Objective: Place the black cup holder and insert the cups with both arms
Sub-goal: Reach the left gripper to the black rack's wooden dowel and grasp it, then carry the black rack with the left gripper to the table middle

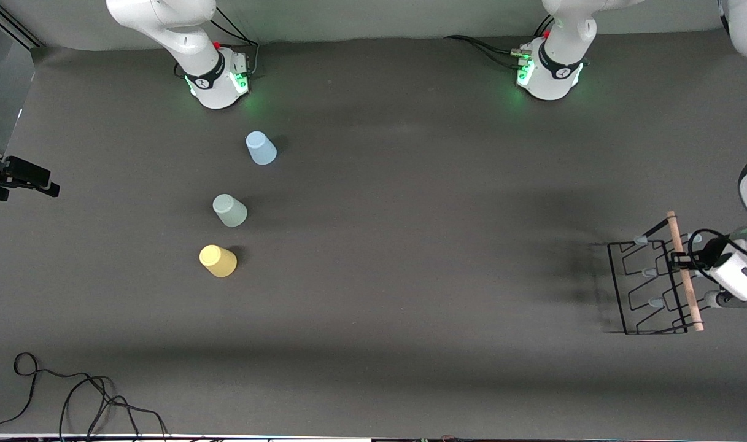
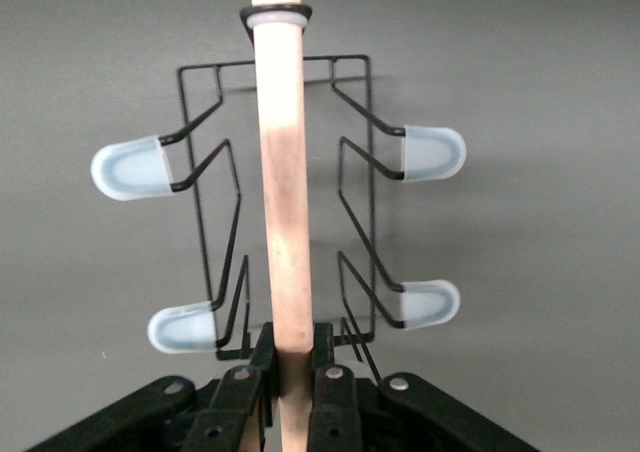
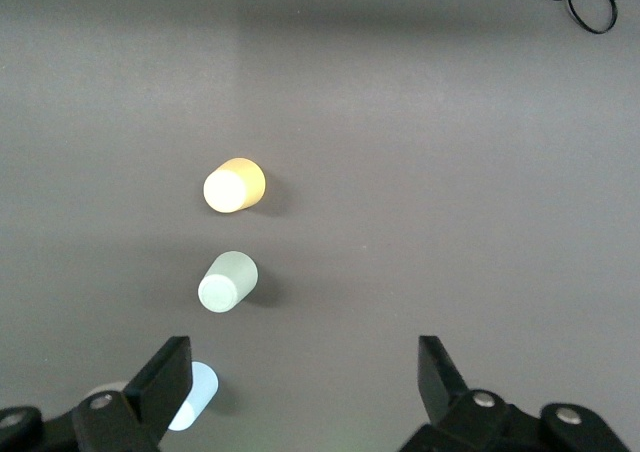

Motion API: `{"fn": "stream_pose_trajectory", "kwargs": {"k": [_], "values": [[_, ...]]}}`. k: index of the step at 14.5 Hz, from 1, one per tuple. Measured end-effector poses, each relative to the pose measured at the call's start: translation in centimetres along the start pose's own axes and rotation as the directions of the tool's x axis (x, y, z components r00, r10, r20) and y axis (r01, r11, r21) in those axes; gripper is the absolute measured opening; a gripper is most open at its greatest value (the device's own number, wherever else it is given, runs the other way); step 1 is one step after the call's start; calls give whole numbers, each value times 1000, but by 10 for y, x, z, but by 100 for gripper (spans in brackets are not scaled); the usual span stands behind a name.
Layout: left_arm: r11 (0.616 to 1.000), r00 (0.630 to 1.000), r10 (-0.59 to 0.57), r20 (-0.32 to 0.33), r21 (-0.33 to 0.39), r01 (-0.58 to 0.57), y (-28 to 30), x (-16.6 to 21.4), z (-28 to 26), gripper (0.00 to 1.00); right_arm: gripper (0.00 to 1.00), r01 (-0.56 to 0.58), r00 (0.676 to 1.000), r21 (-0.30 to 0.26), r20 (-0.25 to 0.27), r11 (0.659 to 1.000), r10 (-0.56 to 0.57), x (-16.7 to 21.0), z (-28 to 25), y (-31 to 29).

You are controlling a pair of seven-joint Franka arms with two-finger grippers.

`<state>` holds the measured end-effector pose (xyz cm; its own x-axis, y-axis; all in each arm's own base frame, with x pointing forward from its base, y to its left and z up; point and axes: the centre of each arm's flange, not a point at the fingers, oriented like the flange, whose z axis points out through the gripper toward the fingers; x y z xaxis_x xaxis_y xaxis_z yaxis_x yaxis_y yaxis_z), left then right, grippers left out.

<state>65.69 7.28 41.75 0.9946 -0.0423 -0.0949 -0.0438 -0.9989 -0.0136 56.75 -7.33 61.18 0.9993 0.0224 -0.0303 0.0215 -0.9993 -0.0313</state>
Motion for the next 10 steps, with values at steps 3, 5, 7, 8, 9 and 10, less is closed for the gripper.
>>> {"fn": "stream_pose_trajectory", "kwargs": {"k": [3,5,7,8,9,10], "values": [[999,999,-51,-3,9,51,99,-9,-35,16,100,-5,1000,0,0,1000,5,0,0,3],[996,996,-89,-4,7,89,187,-15,-35,16,100,-3,1000,0,0,1000,3,0,0,2],[994,995,-104,8,-18,104,264,-30,-32,16,100,-2,1000,0,0,1000,2,0,0,1],[994,994,-106,13,-26,106,296,-38,-31,16,100,-1,1000,0,0,1000,1,0,0,1],[994,994,-108,14,-30,108,324,-48,-31,16,100,-1,1000,0,0,1000,1,0,0,1],[993,994,-108,16,-35,108,352,-58,-30,16,100,-1,1000,0,0,1000,1,0,0,1]]}}
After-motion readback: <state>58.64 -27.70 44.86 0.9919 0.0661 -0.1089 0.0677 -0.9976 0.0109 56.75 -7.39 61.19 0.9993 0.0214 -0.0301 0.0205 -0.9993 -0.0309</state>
